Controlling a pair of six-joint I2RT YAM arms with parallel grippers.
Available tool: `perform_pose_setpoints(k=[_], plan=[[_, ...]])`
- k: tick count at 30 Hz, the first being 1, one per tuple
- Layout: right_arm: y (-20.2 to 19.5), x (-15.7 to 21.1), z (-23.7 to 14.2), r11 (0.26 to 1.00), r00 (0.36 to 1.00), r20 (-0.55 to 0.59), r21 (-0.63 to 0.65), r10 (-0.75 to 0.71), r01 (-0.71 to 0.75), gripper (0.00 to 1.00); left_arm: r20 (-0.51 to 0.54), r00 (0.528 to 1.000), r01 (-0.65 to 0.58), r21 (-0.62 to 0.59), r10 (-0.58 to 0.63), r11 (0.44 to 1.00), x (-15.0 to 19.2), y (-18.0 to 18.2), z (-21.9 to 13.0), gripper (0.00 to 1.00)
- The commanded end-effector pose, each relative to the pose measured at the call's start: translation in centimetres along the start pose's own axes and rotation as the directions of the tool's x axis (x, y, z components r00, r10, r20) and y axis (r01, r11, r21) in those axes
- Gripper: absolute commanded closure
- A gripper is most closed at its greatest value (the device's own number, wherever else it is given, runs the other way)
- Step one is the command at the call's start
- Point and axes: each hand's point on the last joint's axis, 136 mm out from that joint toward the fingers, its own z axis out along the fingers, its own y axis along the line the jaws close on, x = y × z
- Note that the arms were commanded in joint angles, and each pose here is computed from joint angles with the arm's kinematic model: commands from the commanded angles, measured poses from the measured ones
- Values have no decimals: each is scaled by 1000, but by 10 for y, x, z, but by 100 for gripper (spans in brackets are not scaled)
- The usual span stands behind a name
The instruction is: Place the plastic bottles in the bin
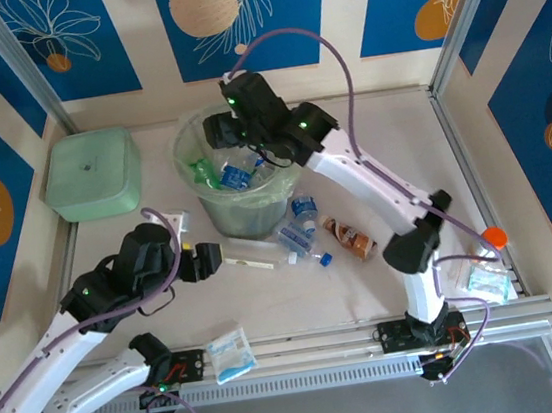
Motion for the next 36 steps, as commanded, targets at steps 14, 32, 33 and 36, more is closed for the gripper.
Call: perform_pose_setpoints(k=[14,32,33,36], plan=[[-248,141,-116,739,800,-52,424,597,-524,25,-18,987,-152,203,159,967,-28,-98,9,21],[-277,287,-61,634,569,-309,535,762,-559,43,-83,946,-288,221,312,932,-11,-173,76,12],[-275,293,-58,635,564,-319,541,762,-551,43,-106,944,-286,208,313,935,-5,-169,82,12],[-269,308,-51,637,551,-341,550,761,-540,43,-163,940,-266,201,300,943,13,-164,96,13]])
